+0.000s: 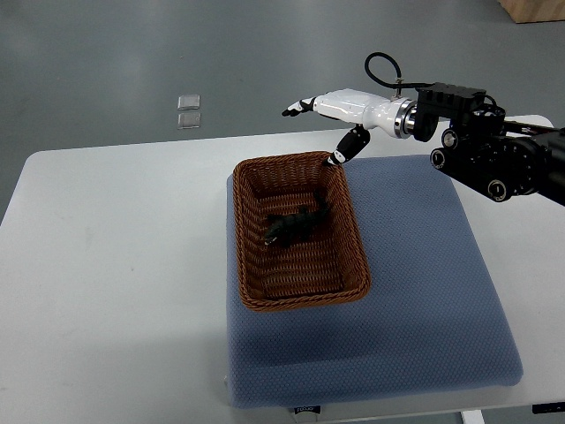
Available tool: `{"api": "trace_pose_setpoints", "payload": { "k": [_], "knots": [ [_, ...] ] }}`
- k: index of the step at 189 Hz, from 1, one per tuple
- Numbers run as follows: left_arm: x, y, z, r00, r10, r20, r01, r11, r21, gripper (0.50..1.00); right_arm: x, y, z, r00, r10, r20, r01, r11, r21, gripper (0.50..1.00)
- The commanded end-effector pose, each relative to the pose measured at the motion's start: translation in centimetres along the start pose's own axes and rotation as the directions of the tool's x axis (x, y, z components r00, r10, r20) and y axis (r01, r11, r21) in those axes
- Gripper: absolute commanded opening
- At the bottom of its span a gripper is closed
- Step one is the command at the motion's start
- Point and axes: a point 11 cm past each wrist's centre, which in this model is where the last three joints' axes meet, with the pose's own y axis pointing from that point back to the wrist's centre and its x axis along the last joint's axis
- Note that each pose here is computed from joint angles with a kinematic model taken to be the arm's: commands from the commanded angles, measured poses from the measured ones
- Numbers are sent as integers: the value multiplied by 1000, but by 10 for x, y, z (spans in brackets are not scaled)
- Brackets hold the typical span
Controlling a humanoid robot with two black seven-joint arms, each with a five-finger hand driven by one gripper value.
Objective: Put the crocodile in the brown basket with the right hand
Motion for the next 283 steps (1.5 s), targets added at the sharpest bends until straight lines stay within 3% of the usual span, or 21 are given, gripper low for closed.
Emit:
{"api": "trace_pose_setpoints", "payload": {
  "k": [1, 34, 78, 125, 180, 229, 283],
  "knots": [
    [0, 0, 0, 1000, 0, 0, 0, 1000, 0, 1000, 2, 9, 22, 985, 80, 153, -69, 994, -79, 899],
    [0, 0, 0, 1000, 0, 0, 0, 1000, 0, 1000, -18, 28, 58, 864, 242, 442, -147, 960, -238, 899],
    [0, 0, 0, 1000, 0, 1, 0, 1000, 0, 1000, -40, 72, 113, 529, 481, 699, -196, 871, -451, 907],
    [0, 0, 0, 1000, 0, 0, 0, 1000, 0, 1000, -60, 105, 144, 176, 609, 773, -180, 792, -583, 911],
    [0, 0, 0, 1000, 0, 0, 0, 1000, 0, 1000, -83, 115, 152, -64, 666, 743, -148, 730, -667, 911],
    [0, 0, 0, 1000, 0, 0, 0, 1000, 0, 1000, -95, 106, 143, -84, 659, 747, -151, 733, -663, 911],
    [0, 0, 0, 1000, 0, 0, 0, 1000, 0, 1000, -98, 108, 143, -72, 690, 720, -182, 701, -690, 932]
  ]
}}
